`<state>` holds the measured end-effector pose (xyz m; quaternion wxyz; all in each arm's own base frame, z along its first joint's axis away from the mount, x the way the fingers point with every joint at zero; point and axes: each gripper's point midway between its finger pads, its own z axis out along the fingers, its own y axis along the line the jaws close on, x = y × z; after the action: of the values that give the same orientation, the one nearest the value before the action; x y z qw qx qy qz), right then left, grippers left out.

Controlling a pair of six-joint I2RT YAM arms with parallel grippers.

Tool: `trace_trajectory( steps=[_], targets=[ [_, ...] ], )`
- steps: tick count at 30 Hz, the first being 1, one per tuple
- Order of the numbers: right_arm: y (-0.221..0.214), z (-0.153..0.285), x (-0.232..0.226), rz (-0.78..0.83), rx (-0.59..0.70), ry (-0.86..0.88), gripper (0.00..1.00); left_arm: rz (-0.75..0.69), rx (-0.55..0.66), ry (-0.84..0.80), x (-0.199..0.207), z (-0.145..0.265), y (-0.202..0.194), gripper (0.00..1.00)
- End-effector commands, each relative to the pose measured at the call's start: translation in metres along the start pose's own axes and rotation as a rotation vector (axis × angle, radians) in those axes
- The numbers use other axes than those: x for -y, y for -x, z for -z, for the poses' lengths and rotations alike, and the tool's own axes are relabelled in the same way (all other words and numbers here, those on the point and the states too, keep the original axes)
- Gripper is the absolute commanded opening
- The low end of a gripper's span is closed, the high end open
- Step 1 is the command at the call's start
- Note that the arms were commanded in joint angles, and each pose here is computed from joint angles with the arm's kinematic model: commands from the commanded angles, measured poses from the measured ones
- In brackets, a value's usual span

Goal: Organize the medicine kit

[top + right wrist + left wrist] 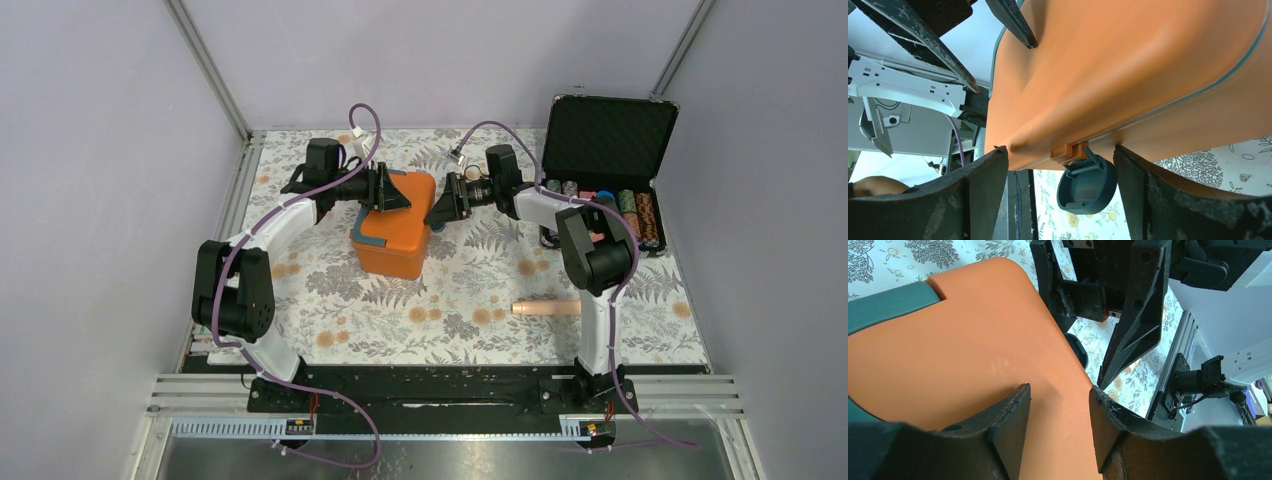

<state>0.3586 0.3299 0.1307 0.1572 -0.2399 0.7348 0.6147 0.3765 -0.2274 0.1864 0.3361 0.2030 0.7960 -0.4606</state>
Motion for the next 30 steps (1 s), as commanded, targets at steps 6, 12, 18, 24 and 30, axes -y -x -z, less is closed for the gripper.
trace_trajectory(
  steps=[6, 12, 18, 24, 30],
  targets=[
    [0.006, 0.004, -0.031, 0.092, -0.019, 0.080, 0.78, 0.040, -0.053, 0.054, -0.019, -0.008, -0.022, 0.48],
    [0.006, 0.012, -0.038, 0.092, -0.013, 0.084, 0.76, 0.040, -0.055, 0.050, -0.020, -0.009, -0.023, 0.48],
    [0.007, 0.018, -0.041, 0.094, -0.004, 0.080, 0.75, 0.038, -0.052, 0.051, -0.021, -0.010, -0.023, 0.48],
    [0.008, 0.019, -0.042, 0.093, -0.002, 0.079, 0.74, 0.038, -0.052, 0.048, -0.021, -0.011, -0.023, 0.48],
    [0.009, 0.022, -0.038, 0.086, 0.013, 0.057, 0.69, 0.037, -0.054, 0.048, -0.021, -0.011, -0.023, 0.48]
  ],
)
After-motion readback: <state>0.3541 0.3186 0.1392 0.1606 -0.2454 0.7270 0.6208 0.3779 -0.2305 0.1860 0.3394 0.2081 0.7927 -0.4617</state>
